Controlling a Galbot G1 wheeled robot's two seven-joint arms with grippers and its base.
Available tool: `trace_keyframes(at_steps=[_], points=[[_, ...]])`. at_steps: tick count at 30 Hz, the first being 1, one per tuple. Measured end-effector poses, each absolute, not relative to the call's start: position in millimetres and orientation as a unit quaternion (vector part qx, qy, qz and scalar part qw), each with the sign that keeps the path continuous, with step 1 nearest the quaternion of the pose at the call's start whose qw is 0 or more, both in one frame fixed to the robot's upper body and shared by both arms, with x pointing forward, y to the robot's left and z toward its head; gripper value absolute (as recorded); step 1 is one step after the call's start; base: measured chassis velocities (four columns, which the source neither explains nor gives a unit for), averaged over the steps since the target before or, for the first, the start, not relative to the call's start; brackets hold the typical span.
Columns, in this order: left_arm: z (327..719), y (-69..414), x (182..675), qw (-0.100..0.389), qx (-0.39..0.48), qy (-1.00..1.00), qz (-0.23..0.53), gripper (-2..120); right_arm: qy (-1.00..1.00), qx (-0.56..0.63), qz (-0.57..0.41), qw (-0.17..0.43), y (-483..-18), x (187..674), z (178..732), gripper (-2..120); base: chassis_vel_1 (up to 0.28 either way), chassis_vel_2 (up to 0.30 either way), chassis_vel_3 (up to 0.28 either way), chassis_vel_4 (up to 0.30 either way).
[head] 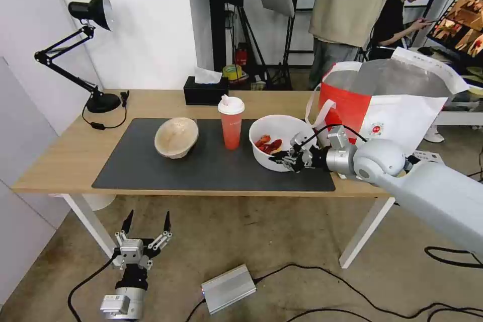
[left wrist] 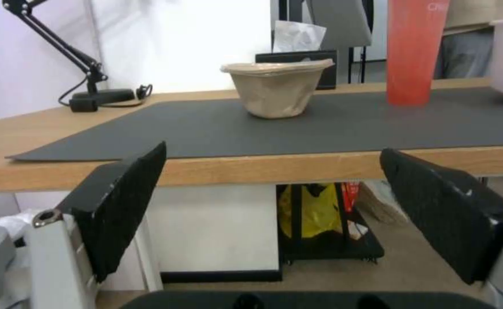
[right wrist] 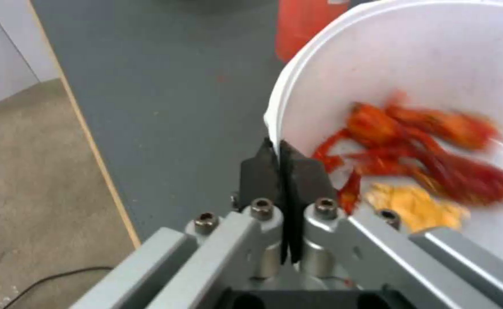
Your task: Pick up the trash from the table and place it into the takeout bag.
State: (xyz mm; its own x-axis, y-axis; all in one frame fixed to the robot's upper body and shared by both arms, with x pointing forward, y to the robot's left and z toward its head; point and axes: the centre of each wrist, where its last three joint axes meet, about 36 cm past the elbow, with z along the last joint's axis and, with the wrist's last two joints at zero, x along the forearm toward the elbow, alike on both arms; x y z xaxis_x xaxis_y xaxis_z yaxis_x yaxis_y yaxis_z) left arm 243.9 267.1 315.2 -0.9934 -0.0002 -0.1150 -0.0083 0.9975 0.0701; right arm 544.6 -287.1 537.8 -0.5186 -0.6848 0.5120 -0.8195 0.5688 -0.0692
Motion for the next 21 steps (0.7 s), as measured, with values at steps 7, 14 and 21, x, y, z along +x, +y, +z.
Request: trace_keyframes(at_steps=[7,14,21], points=[[314.2,267.2,243.9,0.057,-0.002,0.998,0.035,100,-0.859,0.437,0.154,0.220,-286.4,547.4,536.6,0,0.000,0.000,0.000,0.000],[313.7,267.0,242.8,0.057,-0.002,0.998,0.034,100,-0.859,0.436,0.156,0.218,-285.9,549.2,536.9,0,0.000,0.000,0.000,0.000],[313.4,265.8,242.2,0.057,-0.003,0.998,0.033,100,-0.858,0.440,0.162,0.211,-287.6,549.7,537.1,0,0.000,0.000,0.000,0.000]])
